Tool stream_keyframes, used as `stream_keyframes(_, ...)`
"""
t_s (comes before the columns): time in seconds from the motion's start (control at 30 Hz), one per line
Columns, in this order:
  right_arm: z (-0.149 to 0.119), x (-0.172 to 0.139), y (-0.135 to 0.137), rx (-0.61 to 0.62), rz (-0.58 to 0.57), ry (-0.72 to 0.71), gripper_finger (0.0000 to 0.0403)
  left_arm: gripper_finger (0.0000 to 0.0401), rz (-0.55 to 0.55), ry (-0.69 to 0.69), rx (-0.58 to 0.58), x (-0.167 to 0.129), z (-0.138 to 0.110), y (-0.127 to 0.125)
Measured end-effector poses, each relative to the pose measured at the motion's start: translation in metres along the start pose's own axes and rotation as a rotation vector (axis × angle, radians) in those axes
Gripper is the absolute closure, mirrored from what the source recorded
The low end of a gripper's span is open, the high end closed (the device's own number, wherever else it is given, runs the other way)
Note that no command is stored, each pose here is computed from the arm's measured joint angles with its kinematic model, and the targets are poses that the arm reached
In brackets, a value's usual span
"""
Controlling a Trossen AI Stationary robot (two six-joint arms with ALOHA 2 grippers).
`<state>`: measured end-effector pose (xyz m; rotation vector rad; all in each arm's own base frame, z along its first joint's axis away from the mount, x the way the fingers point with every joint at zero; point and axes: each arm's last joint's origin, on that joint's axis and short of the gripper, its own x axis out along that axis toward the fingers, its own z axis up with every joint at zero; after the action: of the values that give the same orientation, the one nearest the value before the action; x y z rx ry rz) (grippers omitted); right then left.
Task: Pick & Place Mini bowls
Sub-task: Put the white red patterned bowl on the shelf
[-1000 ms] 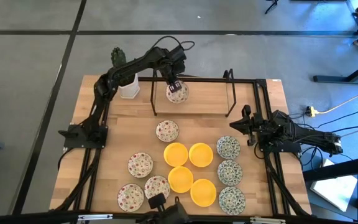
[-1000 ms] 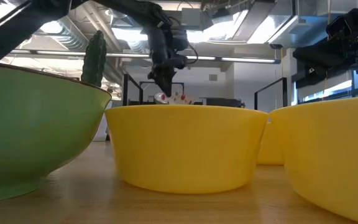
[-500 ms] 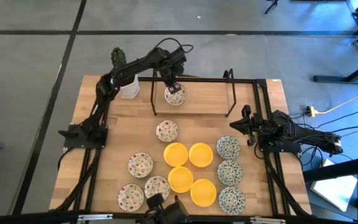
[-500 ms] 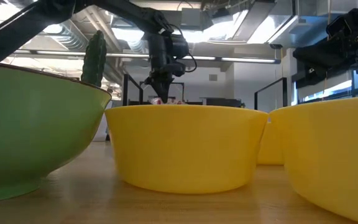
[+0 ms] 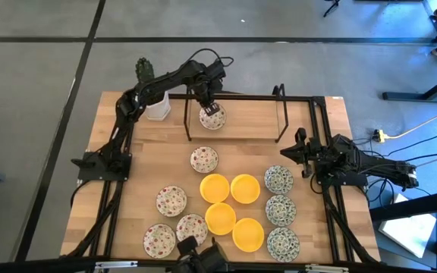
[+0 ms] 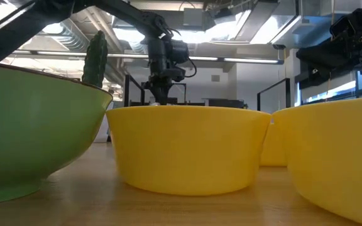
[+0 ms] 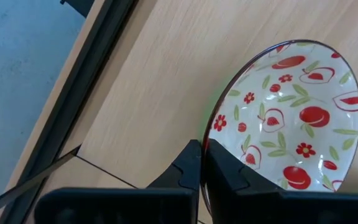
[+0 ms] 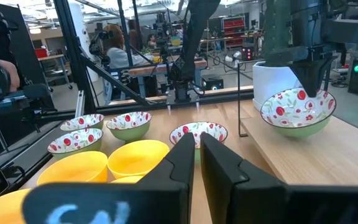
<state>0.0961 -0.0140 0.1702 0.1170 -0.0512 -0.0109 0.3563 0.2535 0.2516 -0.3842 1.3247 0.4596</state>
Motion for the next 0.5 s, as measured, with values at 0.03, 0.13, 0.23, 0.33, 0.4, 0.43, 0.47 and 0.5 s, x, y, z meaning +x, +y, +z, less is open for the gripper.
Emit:
stream_keyframes(0.03, 0.0000, 0.0000, 0.0000, 0.000, 0.000, 0.000, 0.0373, 0.0397, 0.002, -0.006, -0.002, 0.0001, 0.0006, 0.0001)
stream_keyframes(0.13, 0.0001, 0.0000, 0.0000, 0.000, 0.000, 0.000, 0.0373, 0.0397, 0.005, -0.020, -0.004, -0.0001, 0.0020, 0.0004)
stream_keyframes(0.23, 0.0000, 0.0000, 0.0000, 0.000, 0.000, 0.000, 0.0373, 0.0397, 0.029, -0.018, -0.009, -0.0001, 0.0019, 0.0007)
stream_keyframes(0.33, 0.0000, 0.0000, 0.0000, 0.000, 0.000, 0.000, 0.0373, 0.0396, 0.034, -0.018, -0.025, -0.0001, 0.0019, 0.0011)
stream_keyframes(0.4, -0.0001, 0.0000, 0.0000, 0.001, 0.000, 0.001, 0.0373, 0.0391, 0.042, -0.020, -0.045, 0.0000, 0.0020, 0.0013)
stream_keyframes(0.43, 0.0000, 0.0000, 0.0000, 0.002, 0.000, 0.000, 0.0373, 0.0386, 0.050, -0.019, -0.055, 0.0005, 0.0021, 0.0016)
stream_keyframes(0.47, 0.0000, 0.0000, 0.0000, 0.003, 0.000, 0.000, 0.0373, 0.0381, 0.061, -0.018, -0.062, 0.0010, 0.0022, 0.0019)
stream_keyframes(0.5, -0.0001, 0.0000, 0.0000, 0.004, 0.000, 0.001, 0.0373, 0.0374, 0.069, -0.017, -0.065, 0.0016, 0.0022, 0.0023)
